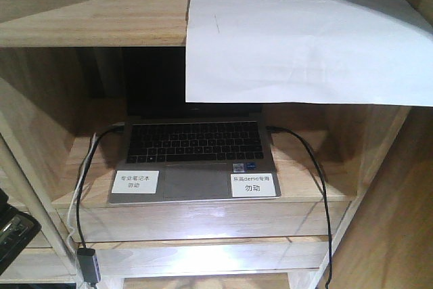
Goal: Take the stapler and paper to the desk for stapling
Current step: 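Lift the stapler off the shelf and lower it beside the robot, then move the right gripper to the edge of the white paper sheet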
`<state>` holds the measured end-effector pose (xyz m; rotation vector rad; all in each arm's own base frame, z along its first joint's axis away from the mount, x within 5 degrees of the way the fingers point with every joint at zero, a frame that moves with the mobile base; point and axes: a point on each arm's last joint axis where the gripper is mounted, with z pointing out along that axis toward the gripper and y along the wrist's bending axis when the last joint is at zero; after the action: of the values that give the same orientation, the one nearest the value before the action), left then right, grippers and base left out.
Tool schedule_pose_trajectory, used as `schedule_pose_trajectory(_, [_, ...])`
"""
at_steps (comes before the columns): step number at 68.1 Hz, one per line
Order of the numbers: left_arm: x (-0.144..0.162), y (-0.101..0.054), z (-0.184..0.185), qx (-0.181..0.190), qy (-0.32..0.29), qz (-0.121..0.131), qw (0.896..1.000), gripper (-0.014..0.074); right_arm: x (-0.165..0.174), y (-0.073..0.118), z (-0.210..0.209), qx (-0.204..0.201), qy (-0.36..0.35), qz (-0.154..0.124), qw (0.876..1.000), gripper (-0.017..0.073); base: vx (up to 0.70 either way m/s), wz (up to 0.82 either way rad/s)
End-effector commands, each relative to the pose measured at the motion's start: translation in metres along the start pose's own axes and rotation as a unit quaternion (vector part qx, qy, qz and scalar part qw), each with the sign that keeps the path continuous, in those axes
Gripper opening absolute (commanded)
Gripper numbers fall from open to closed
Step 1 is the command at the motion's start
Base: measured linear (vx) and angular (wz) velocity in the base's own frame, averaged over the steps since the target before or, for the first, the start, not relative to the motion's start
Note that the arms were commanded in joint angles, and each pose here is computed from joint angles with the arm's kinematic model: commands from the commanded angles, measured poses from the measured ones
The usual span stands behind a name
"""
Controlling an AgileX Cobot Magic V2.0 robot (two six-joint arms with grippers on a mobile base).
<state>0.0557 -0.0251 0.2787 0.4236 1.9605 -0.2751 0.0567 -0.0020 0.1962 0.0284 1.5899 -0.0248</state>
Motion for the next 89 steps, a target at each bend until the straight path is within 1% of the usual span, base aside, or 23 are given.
schedule_pose_trajectory(1, [-0.020,-0.001,-0.006,0.007,-0.075,-0.006,0.997,-0.0007,-0.007,0.000,-0.001,-0.001,-0.044,-0.007,0.999,0.0061,0.00,0.00])
schedule_pose_trajectory(67, [-0.020,-0.001,-0.006,0.007,-0.074,-0.006,0.997,-0.0007,-0.007,0.000,-0.001,-0.001,-0.043,-0.007,0.999,0.0061,0.00,0.00])
schedule_pose_trajectory(73, [-0.020,-0.001,-0.006,0.007,-0.074,-0.006,0.997,-0.0007,-0.009,0.000,-0.001,-0.002,-0.054,-0.011,0.998,0.0061,0.00,0.00])
schedule_pose_trajectory(76, [-0.020,-0.001,-0.006,0.007,-0.074,-0.006,0.997,-0.0007,-0.010,0.001,-0.002,-0.003,-0.062,-0.005,0.998,0.0061,0.00,0.00])
schedule_pose_trajectory(78, [-0.020,-0.001,-0.006,0.007,-0.074,-0.006,0.997,-0.0007,-0.011,0.001,-0.002,-0.005,-0.069,0.014,0.998,0.0061,0.00,0.00])
schedule_pose_trajectory(82, [-0.020,-0.001,-0.006,0.007,-0.074,-0.006,0.997,-0.0007,-0.014,0.001,-0.002,-0.010,-0.085,0.066,0.994,0.0061,0.00,0.00])
schedule_pose_trajectory(84, [-0.020,-0.001,-0.006,0.007,-0.074,-0.006,0.997,-0.0007,-0.016,0.001,-0.003,-0.016,-0.094,0.106,0.990,0.0061,0.00,0.00])
schedule_pose_trajectory(85, [-0.020,-0.001,-0.006,0.007,-0.074,-0.006,0.997,-0.0007,-0.018,0.001,-0.003,-0.020,-0.103,0.131,0.986,0.0061,0.00,0.00])
schedule_pose_trajectory(86, [-0.020,-0.001,-0.006,0.007,-0.074,-0.006,0.997,-0.0007,-0.018,0.001,-0.003,-0.023,-0.105,0.147,0.983,0.0061,0.00,0.00])
schedule_pose_trajectory(89, [-0.020,-0.001,-0.006,0.007,-0.074,-0.006,0.997,-0.0007,-0.020,0.002,-0.003,-0.035,-0.114,0.212,0.970,0.0061,0.00,0.00])
